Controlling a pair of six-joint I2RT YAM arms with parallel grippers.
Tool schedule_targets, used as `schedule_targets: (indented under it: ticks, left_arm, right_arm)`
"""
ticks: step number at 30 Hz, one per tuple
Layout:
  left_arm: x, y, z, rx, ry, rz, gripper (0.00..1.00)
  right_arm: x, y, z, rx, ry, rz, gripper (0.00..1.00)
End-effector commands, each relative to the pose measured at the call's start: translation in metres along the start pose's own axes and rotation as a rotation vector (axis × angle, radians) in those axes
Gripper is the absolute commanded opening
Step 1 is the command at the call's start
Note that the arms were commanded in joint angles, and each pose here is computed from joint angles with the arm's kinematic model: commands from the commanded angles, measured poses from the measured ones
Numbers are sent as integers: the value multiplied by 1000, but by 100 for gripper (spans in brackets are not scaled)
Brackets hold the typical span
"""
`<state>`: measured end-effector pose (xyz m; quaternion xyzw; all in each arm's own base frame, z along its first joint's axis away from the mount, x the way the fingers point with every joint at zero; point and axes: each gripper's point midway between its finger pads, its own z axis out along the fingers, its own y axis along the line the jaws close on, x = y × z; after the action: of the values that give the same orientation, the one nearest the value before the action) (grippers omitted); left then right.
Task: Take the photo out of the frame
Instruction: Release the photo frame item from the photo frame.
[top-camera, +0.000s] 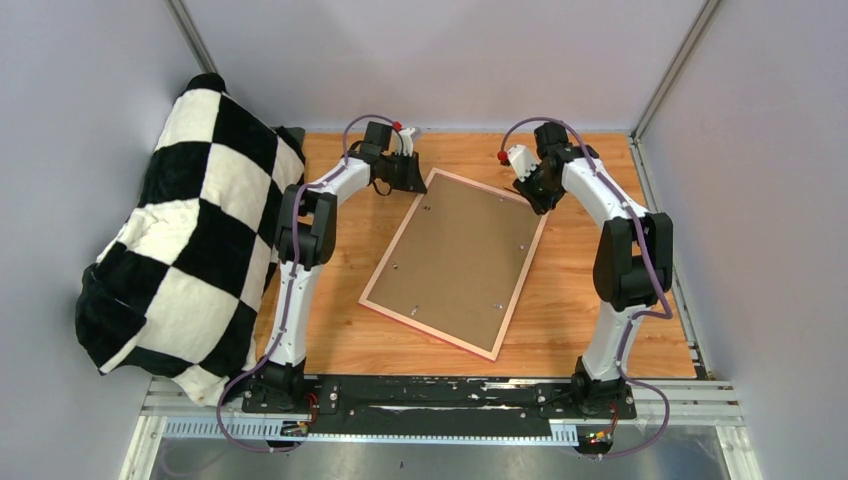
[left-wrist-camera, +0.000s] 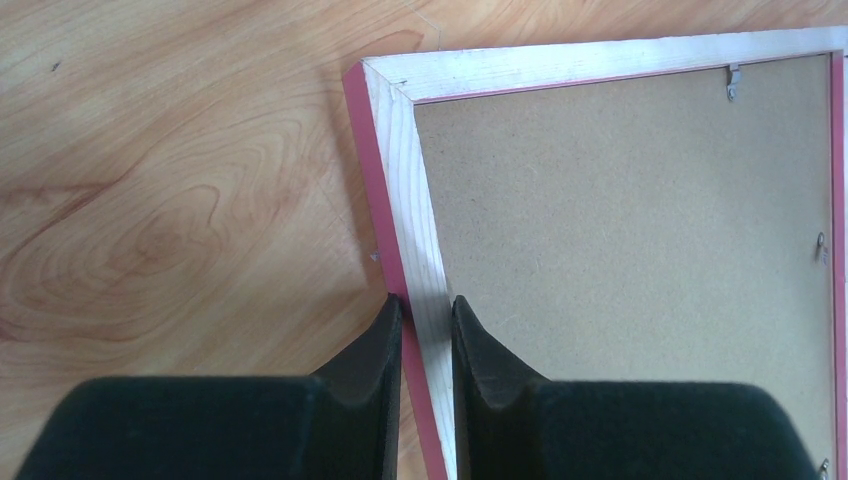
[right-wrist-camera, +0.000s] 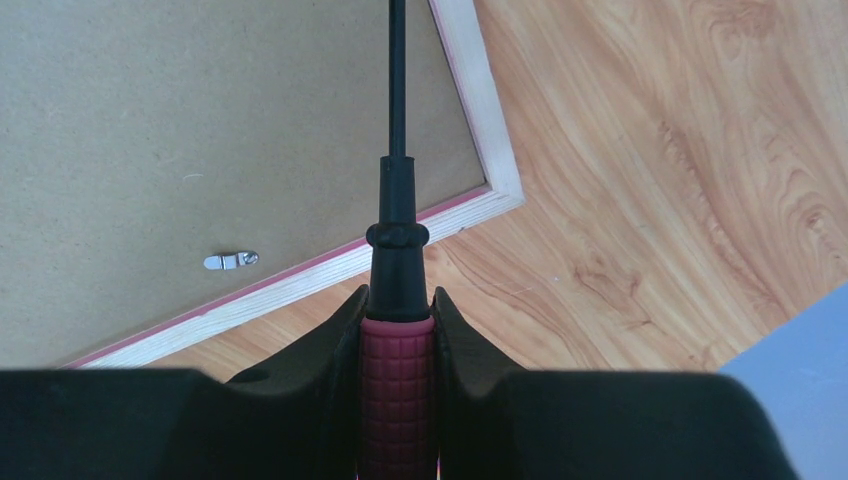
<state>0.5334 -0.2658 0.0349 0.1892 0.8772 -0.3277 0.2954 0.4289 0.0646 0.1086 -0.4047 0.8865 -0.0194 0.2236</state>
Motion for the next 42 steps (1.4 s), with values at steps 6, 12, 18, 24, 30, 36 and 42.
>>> schedule_targets:
  ticks: [6, 12, 18, 24, 30, 36, 42]
  left_arm:
    - [71, 28, 19, -47, 176, -104, 6]
    - [70, 27, 18, -45, 173, -104, 5]
    - [70, 24, 21, -11, 173, -108, 9]
    - [68, 23, 21, 3, 164, -118, 4]
    - [68, 20, 24, 38, 158, -137, 0]
    - [68, 19, 25, 46, 155, -145, 0]
    - [68, 19, 25, 46, 152, -145, 0]
  right_arm:
    - [23, -2, 10, 22, 72, 24, 0]
    - [28, -3, 19, 28, 102, 38, 0]
    - [31, -1, 26, 18, 111, 47, 0]
    - [33, -1, 31, 17, 122, 53, 0]
    - [34, 2, 39, 3, 125, 68, 0]
    - [37, 3, 45, 0, 139, 67, 0]
    - [36, 2, 51, 0, 149, 66, 0]
